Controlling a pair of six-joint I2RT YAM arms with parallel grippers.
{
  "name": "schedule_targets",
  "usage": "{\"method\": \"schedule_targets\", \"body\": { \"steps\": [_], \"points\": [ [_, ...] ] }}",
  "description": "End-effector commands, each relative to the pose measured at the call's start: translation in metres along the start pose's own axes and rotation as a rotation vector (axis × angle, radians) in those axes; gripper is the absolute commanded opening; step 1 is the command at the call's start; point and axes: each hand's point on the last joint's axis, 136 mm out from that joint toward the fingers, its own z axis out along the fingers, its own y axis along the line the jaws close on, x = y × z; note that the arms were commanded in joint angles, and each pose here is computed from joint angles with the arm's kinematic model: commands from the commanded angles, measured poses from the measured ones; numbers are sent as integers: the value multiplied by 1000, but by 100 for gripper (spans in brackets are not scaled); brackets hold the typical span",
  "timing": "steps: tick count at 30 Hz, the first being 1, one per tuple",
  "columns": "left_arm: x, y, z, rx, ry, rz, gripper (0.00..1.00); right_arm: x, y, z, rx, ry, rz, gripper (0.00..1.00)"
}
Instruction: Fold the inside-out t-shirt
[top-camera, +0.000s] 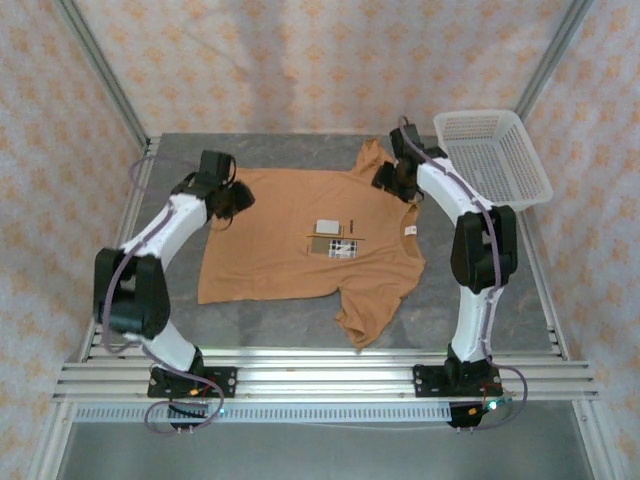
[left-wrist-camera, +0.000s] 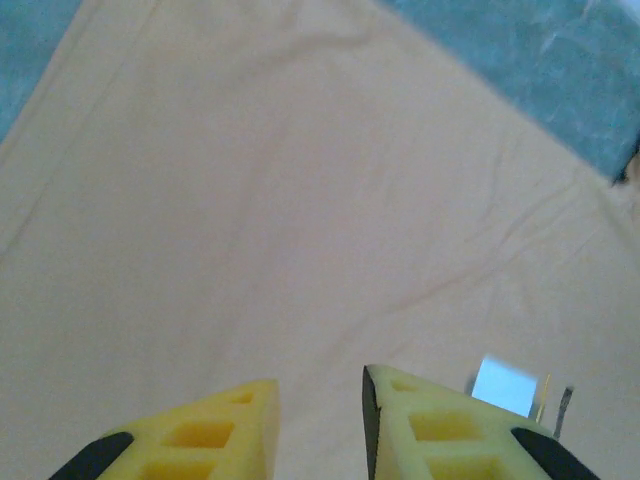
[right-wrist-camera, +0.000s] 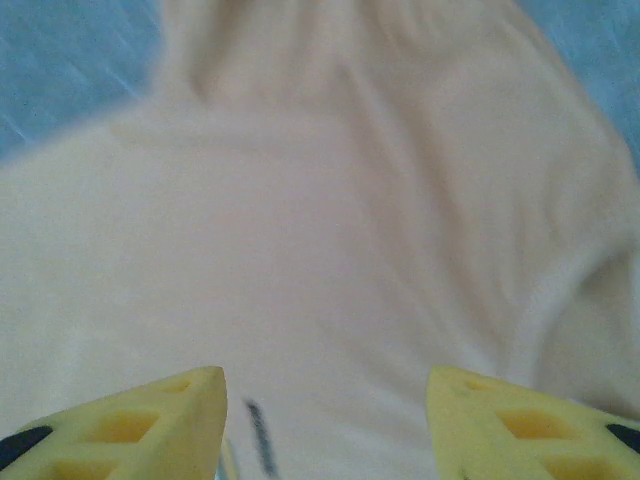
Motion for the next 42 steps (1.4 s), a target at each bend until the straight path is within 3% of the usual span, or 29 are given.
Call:
{"method": "schedule_targets", "body": {
  "steps": [1, 5, 10, 16, 21, 28, 34, 38, 42],
  "points": [
    [-13, 12, 37, -69, 65, 15, 29, -40, 8, 42, 19, -86, 50, 55],
    [-34, 10, 74, -77, 100, -8, 28, -74, 11, 87, 56, -117, 107, 54],
    [-54, 20, 97, -80, 96, -46, 28, -100, 24, 126, -18, -164, 182, 51],
    [-56, 37, 106, -86, 107, -71, 28, -123, 75, 150, -334, -229, 287, 51],
    [-55, 57, 92, -100, 101, -104, 28, -137, 119, 144, -598, -248, 325, 50],
    [-47, 72, 26, -91, 32, -138, 28, -153, 111, 103, -596, -215, 293, 54],
    [20, 77, -10, -60, 73, -133, 32, -93, 72, 54, -311, -20, 152, 64],
    [64, 77, -5, -11, 133, -137, 33, -21, 45, 36, -203, 115, 104, 65],
    [82, 91, 5, -40, 166, -133, 33, 40, 7, 20, -75, 137, 36, 66]
  ]
}}
